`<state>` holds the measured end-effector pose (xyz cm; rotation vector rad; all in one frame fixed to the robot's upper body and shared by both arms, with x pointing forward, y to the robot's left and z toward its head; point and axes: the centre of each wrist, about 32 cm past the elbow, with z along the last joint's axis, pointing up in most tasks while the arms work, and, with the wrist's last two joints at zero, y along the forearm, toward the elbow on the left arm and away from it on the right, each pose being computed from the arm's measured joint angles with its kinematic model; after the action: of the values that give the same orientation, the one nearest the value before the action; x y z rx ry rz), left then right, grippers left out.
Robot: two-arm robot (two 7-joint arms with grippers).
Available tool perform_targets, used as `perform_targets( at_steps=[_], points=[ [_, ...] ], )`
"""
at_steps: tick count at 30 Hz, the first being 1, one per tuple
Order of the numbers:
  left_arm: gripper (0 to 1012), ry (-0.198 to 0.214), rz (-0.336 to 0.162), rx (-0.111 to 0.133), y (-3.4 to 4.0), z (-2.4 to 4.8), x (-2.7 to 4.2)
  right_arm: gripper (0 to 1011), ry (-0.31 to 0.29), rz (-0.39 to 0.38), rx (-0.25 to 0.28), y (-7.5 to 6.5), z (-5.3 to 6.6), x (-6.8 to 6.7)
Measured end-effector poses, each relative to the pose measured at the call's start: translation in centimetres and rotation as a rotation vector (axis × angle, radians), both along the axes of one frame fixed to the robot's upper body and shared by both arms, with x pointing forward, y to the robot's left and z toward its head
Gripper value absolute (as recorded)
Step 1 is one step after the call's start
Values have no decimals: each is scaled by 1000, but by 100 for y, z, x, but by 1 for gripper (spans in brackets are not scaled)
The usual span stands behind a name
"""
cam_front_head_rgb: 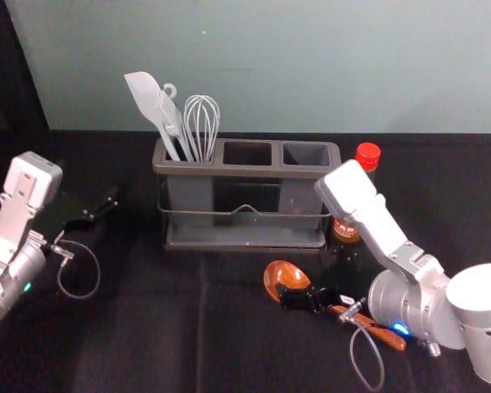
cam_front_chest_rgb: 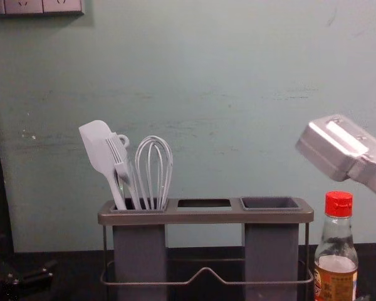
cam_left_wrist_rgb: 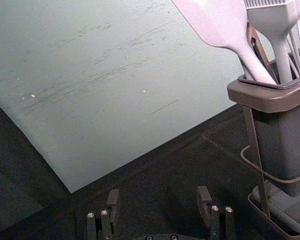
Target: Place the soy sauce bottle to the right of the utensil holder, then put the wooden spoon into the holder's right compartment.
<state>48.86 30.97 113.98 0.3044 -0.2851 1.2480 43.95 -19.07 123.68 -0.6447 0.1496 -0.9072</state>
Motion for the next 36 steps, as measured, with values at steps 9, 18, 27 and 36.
perform_targets(
  at_steps=[9, 18, 27, 36],
  points=[
    [1000, 0, 0, 0, 0, 0, 0, 1002, 84, 10, -14, 107, -27, 177],
    [1000, 0, 0, 0, 0, 0, 0, 1002, 118, 0, -21, 155, -106, 311],
    [1000, 0, 0, 0, 0, 0, 0, 1002, 134, -6, -23, 164, -164, 417],
    [1000, 0, 0, 0, 0, 0, 0, 1002, 140, -3, -18, 191, -207, 467]
  ],
)
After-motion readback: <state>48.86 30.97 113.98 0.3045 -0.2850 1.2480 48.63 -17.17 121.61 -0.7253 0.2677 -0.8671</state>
